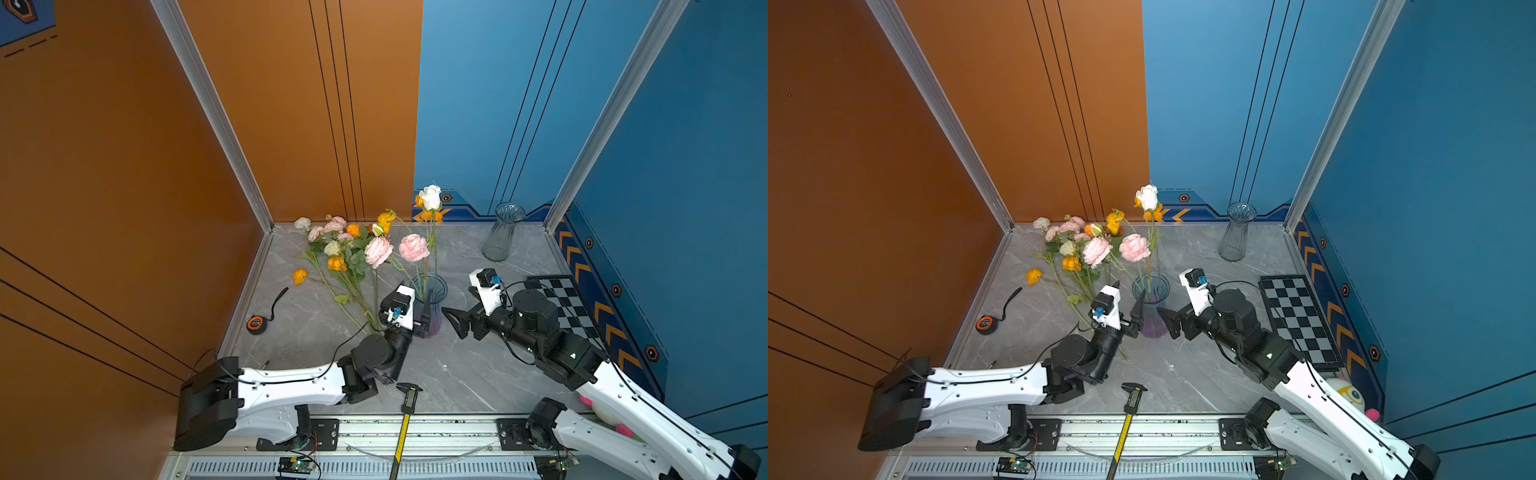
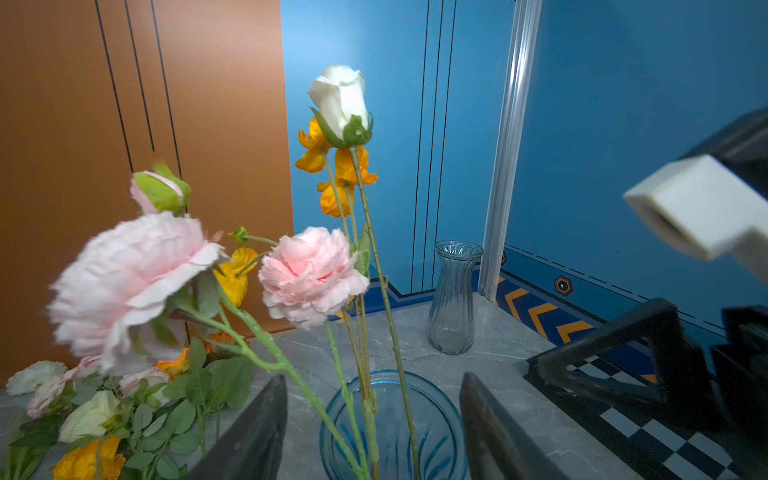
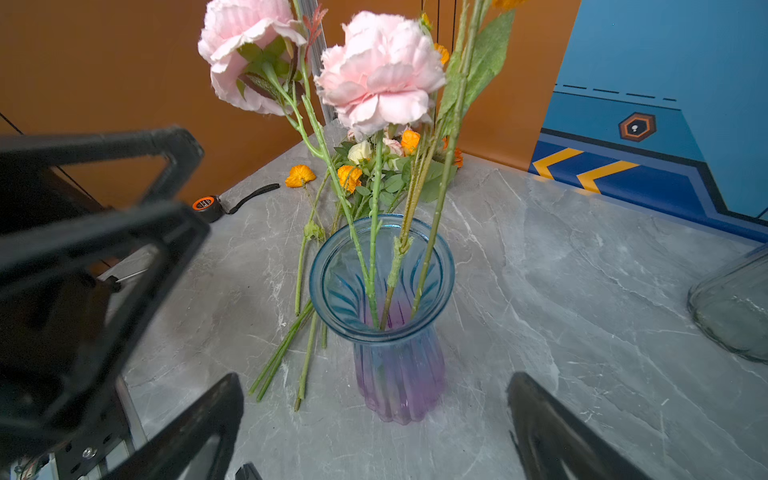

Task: Arrange the flowers into the vase

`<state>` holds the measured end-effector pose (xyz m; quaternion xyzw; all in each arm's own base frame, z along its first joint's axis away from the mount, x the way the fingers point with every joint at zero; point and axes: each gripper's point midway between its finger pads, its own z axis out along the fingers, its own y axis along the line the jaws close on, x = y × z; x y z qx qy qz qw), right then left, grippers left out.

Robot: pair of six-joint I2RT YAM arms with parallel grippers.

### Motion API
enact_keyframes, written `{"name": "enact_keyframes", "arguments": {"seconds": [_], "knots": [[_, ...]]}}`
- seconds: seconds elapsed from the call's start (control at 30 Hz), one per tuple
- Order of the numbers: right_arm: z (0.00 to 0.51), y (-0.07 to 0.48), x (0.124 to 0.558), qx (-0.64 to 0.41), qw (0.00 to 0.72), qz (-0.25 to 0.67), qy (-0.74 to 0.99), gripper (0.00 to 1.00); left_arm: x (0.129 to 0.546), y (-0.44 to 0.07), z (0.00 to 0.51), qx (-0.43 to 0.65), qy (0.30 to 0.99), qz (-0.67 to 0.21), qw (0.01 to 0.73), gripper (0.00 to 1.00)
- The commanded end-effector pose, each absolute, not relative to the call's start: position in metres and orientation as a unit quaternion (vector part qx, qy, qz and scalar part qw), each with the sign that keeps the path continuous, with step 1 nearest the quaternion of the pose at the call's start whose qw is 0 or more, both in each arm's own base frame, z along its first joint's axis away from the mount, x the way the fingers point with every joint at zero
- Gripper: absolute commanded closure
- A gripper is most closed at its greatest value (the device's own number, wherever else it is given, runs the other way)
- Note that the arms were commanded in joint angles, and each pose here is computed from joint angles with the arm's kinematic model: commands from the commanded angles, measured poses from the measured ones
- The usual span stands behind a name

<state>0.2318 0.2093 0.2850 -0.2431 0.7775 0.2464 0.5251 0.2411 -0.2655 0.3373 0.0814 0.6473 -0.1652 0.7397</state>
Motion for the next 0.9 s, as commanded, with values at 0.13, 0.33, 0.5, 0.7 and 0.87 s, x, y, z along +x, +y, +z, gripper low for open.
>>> {"name": "enact_keyframes", "arguments": {"seconds": [0.13, 0.33, 0.5, 0.7, 0.87], "knots": [[0.299, 0.208, 0.232, -0.221, 0.556, 0.229, 0.768, 0.0, 0.26, -0.175, 0.257, 0.086, 0.808, -0.099, 0.575, 0.41], [0.282, 0.247, 0.227, -0.246, 0.542, 0.239, 0.767, 0.0, 0.287, -0.141, 0.189, 0.021, 0.878, -0.152, 0.453, 0.45], [0.276, 0.281, 0.227, -0.253, 0.53, 0.261, 0.767, 0.0, 0.339, -0.162, 0.153, -0.016, 0.885, -0.264, 0.382, 0.59], [0.269, 0.307, 0.223, -0.261, 0.52, 0.271, 0.766, 0.0, 0.404, -0.176, 0.127, -0.027, 0.888, -0.282, 0.364, 0.66], [0.265, 0.316, 0.22, -0.258, 0.516, 0.28, 0.767, 0.0, 0.442, -0.183, 0.119, -0.039, 0.885, -0.288, 0.363, 0.69]]}}
